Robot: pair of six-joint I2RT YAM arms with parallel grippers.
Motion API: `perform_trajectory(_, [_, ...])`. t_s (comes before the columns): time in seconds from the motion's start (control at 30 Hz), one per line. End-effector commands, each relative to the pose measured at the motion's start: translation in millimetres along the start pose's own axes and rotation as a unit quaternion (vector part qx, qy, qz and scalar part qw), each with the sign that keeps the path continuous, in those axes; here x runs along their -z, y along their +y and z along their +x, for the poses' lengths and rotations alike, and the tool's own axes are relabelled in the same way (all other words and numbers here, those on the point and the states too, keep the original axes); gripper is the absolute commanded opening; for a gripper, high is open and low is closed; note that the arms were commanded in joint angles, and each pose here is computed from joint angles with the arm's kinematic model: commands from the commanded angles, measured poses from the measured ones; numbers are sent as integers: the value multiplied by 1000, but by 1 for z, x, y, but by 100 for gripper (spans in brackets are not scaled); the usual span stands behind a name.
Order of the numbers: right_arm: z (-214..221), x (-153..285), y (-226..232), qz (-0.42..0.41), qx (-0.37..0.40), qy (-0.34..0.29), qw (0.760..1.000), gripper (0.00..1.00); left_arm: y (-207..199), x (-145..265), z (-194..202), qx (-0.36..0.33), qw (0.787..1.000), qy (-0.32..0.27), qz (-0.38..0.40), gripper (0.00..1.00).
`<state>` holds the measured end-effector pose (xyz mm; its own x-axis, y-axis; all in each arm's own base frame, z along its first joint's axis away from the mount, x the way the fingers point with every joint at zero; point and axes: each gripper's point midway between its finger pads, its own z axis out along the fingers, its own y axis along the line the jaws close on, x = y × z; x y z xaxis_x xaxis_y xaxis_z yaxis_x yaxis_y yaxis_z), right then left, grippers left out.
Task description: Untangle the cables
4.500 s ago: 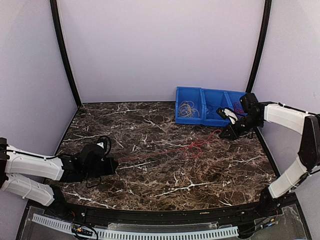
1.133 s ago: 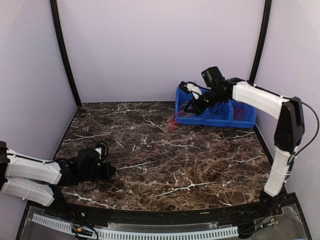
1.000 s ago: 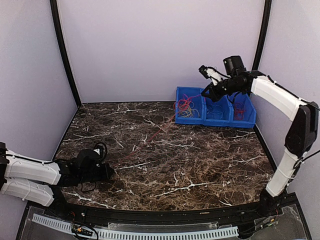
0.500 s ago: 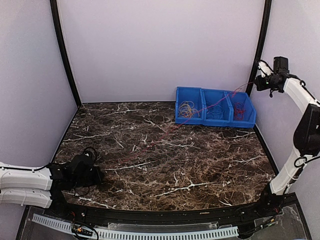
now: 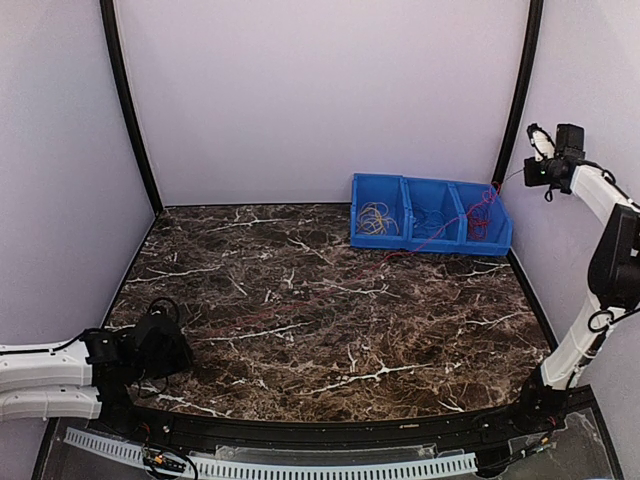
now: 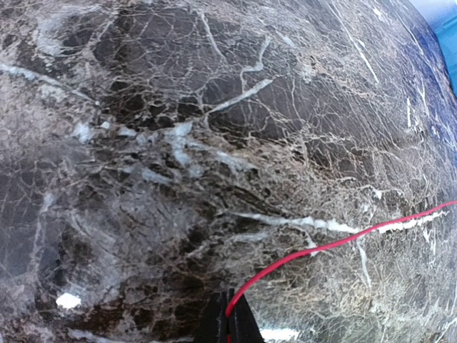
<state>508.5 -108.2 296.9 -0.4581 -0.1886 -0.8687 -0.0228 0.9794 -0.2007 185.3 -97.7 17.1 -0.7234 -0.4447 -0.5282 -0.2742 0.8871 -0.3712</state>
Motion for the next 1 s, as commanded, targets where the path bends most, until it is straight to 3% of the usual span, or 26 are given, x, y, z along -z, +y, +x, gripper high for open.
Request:
perform_trajectory(0.0, [8,-18,-25,54,-19,-11,998,0,18,6,-2,21,999,-11,-32,0])
perform_trajectory(0.13, [22,-32,-23,52,-17,4,999,0,-6,31,-28,28,999,-36,10,0])
perform_trajectory(0.3, [50,-48,-6,12,-22,25,999,0,-48,122,-113,7,989,-138,52,0])
perform_trajectory(0.43, [74,-59,3,2,-28,45,999,0,-41,206,-171,-9,978,-210,22,0])
perform_trajectory(0.6, [87,-62,6,-2,-30,54,998,0,-11,273,-206,-6,963,-269,-17,0])
perform_trajectory(0.87, [90,-62,9,-9,-28,59,998,0,10,285,-210,8,955,-293,-42,0])
perform_trajectory(0.97, [85,-55,29,-64,-27,49,996,0,-5,279,-208,-4,958,-286,-11,0])
